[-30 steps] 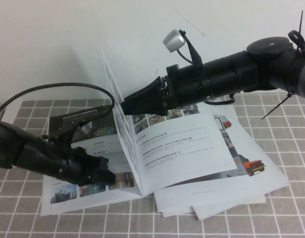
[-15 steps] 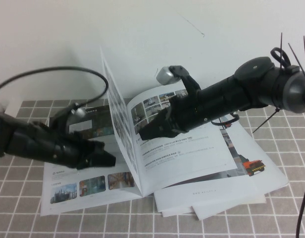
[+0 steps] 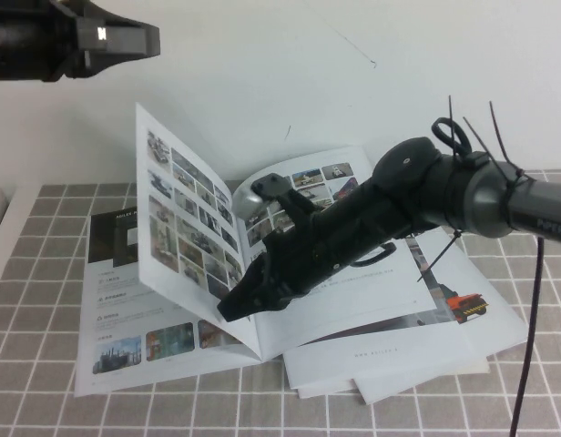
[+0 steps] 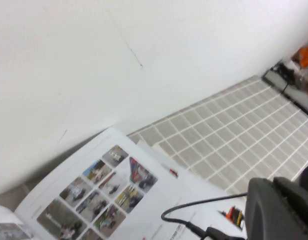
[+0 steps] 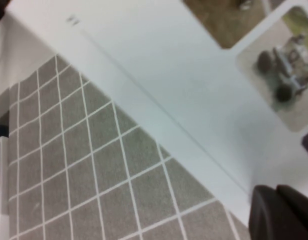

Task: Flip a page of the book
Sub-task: Open the closed book

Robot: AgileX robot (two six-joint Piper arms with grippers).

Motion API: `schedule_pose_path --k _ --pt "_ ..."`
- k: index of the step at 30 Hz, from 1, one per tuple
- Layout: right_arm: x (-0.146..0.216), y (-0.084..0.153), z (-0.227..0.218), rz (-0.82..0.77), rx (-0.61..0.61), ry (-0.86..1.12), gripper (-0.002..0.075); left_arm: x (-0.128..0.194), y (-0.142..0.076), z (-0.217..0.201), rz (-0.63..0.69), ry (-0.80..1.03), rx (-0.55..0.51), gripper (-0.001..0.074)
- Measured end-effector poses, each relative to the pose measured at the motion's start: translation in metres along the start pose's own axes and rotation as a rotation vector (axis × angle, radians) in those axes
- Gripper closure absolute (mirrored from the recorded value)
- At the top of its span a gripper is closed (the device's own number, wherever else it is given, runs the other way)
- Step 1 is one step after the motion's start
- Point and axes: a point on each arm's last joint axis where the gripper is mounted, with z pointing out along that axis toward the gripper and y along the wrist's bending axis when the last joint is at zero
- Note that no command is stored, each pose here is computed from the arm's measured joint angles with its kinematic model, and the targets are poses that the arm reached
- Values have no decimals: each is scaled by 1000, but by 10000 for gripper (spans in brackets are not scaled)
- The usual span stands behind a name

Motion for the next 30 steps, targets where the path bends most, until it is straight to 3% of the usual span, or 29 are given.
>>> schedule_pose_path --k 3,9,17,30 --pt "-1 9 11 -28 9 15 727 6 3 5 29 81 -45 739" --pt "3 10 28 -46 95 72 727 43 43 27 -78 278 -133 739" --pt "24 -8 48 21 118 151 727 97 86 51 -187 455 -187 739" --pt "24 -6 45 9 114 172 727 188 132 78 -393 672 -231 739"
